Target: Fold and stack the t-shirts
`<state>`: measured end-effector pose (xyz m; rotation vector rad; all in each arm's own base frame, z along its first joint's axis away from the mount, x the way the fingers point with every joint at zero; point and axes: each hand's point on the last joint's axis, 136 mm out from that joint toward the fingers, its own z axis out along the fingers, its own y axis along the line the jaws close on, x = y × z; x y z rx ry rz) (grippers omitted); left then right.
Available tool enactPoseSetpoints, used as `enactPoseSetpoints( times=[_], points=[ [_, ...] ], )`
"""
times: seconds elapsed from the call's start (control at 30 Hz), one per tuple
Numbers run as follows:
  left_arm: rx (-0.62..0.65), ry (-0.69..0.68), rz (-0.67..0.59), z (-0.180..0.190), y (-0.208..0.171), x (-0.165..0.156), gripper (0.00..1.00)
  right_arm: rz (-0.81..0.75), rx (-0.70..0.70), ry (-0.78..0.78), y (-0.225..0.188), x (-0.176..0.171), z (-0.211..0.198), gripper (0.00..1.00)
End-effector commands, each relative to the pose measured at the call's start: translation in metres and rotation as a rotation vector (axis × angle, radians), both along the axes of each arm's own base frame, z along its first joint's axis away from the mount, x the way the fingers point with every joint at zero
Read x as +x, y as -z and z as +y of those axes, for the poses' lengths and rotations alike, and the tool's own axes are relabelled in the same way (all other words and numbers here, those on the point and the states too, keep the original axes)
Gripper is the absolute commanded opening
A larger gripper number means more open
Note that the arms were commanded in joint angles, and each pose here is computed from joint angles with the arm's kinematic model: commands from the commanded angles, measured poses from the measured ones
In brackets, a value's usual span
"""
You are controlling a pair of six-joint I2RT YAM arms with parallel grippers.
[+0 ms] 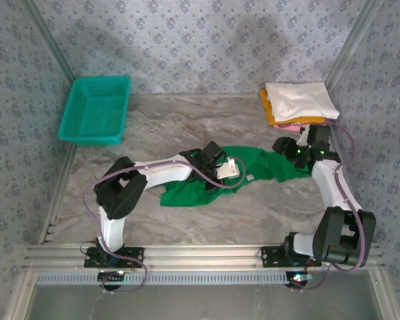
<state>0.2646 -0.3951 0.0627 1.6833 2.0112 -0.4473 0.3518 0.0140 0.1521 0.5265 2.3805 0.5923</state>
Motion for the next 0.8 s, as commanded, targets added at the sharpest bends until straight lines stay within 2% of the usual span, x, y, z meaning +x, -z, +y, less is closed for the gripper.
enactPoseSetpoints(
  times=[0.0, 0.23, 0.37, 0.5, 0.6, 0.77],
  points=[
    [-0.08, -0.024, -0.045, -0.002, -0.043, 0.014, 0.0, 0.01, 0.034, -0.04, 0.003, -0.003, 0.018, 0.68],
    [-0.18, -0.135, -0.072, 0.019, -0.074, 0.053, 0.0, 0.076, 0.099, -0.081, 0.032, -0.023, 0.043, 0.67],
    [-0.141, -0.244, -0.227, 0.041, -0.09, 0.097, 0.0, 0.111, 0.119, -0.13, 0.045, -0.03, 0.064, 0.67],
    [-0.218, -0.426, -0.324, 0.076, -0.14, 0.176, 0.0, 0.149, 0.124, -0.165, 0.059, -0.037, 0.082, 0.66],
    [-0.278, -0.478, -0.397, 0.094, -0.174, 0.243, 0.0, 0.148, 0.136, -0.158, 0.062, -0.036, 0.085, 0.66],
    [-0.276, -0.578, -0.462, 0.13, -0.192, 0.353, 0.0, 0.142, 0.131, -0.161, 0.057, -0.034, 0.092, 0.66]
  ],
)
